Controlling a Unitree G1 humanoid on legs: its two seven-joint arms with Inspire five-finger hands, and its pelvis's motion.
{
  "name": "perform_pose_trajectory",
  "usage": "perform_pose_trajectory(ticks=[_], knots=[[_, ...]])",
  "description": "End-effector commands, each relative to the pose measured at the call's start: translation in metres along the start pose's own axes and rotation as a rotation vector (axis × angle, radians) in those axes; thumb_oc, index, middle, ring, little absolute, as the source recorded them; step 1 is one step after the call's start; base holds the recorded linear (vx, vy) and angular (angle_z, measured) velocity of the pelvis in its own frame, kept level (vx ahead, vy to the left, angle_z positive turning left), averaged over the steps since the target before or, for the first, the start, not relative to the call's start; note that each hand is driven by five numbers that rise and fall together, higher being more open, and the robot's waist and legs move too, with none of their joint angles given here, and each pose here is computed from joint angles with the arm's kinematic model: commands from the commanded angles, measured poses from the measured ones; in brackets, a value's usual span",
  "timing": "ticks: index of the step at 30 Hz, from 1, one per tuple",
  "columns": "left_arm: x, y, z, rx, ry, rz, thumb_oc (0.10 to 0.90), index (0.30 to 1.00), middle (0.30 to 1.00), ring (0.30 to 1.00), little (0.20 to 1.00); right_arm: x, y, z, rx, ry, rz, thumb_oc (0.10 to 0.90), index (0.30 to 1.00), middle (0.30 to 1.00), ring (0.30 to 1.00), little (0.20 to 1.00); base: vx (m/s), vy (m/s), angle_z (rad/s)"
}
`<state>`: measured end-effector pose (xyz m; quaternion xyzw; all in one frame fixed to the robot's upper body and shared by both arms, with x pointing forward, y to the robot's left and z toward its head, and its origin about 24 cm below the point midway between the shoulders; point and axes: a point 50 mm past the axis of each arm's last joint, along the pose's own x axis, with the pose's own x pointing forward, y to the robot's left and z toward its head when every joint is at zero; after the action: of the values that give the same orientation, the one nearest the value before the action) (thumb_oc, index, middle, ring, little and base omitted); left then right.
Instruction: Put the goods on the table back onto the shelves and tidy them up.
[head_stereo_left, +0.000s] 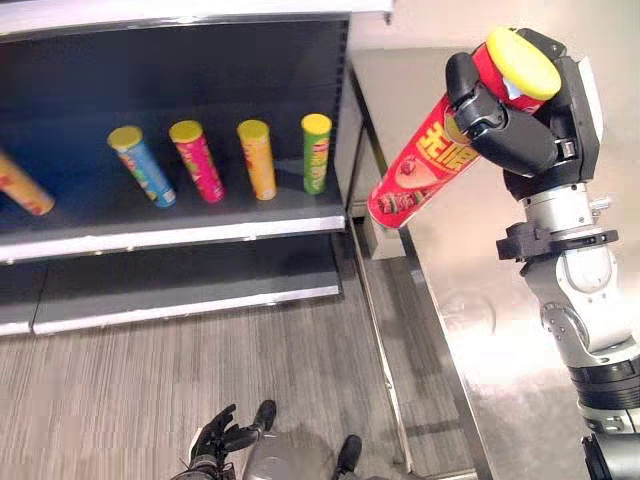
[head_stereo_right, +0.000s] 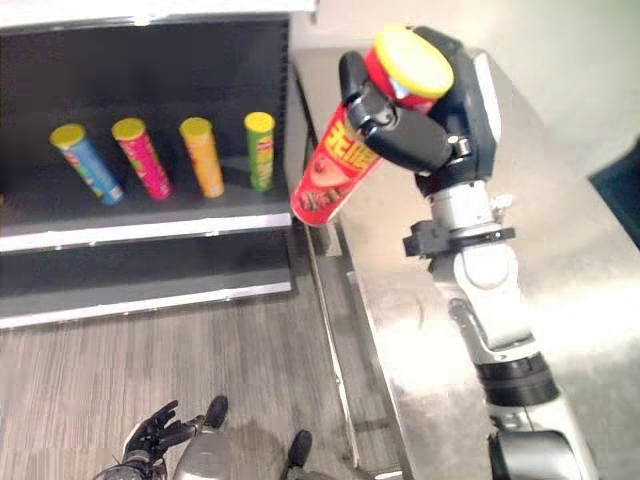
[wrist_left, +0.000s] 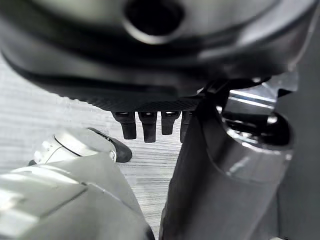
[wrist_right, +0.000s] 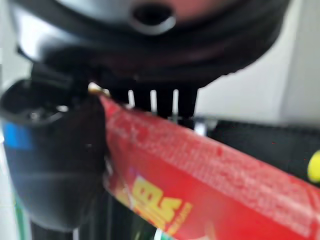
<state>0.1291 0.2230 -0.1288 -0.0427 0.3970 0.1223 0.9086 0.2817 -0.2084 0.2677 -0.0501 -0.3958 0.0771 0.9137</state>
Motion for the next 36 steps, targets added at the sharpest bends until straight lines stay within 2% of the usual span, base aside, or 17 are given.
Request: perform_pose_trajectory(ticks=[1,7,9,12,14,18,27,30,36], knots=[[-0.005,0.025,-0.008,0.127,0.051,0.030,0.800,0.900,0.900,0.900,0.900,0.011,-0.009,0.062,-0.083,-0.319,-0.011,0.400,0.300,0.300,0.300,0.300,-0.23,0.221,2.19],[-0.005,0.025,-0.008,0.210,0.045,0.026,0.800,0.900,0.900,0.900,0.900,-0.009,0.008,0.047,-0.172,-0.228,0.087,0.400,0.300,0.300,0.300,0.300,-0.05,0.740,0.86],[-0.003,0.033,0.005,0.317,0.005,0.021,0.800,0.900,0.900,0.900,0.900,-0.015,0.017,0.040,-0.208,-0.213,0.083,0.400,0.300,0.300,0.300,0.300,-0.02,0.955,-0.11],[-0.004,0.047,0.008,0.324,0.009,0.067,0.800,0.900,0.900,0.900,0.900,-0.013,0.027,0.037,-0.183,-0.224,0.099,0.400,0.300,0.300,0.300,0.300,-0.05,0.595,-0.34],[-0.006,0.056,0.006,0.260,0.018,0.108,0.800,0.900,0.900,0.900,0.900,-0.013,0.034,0.036,-0.211,-0.212,0.140,0.400,0.300,0.300,0.300,0.300,-0.05,0.505,-0.04],[-0.007,0.051,0.000,0.222,0.039,0.102,0.800,0.900,0.900,0.900,0.900,-0.010,0.040,0.032,-0.222,-0.206,0.174,0.400,0.300,0.300,0.300,0.300,-0.02,0.149,-0.05],[-0.005,0.014,0.004,0.135,-0.019,-0.013,0.800,0.900,0.900,0.900,0.900,-0.006,0.039,0.020,-0.258,-0.152,0.181,0.400,0.300,0.300,0.300,0.300,0.07,0.014,0.26],[-0.005,0.012,0.004,0.113,-0.015,-0.012,0.800,0.900,0.900,0.900,0.900,-0.008,0.036,0.016,-0.289,-0.122,0.172,0.400,0.300,0.300,0.300,0.300,0.12,0.104,0.44],[-0.005,0.022,0.003,0.230,0.009,-0.006,0.800,0.900,0.900,0.900,0.900,-0.014,0.027,0.009,-0.321,-0.090,0.109,0.400,0.300,0.300,0.300,0.300,0.30,0.256,-0.06]])
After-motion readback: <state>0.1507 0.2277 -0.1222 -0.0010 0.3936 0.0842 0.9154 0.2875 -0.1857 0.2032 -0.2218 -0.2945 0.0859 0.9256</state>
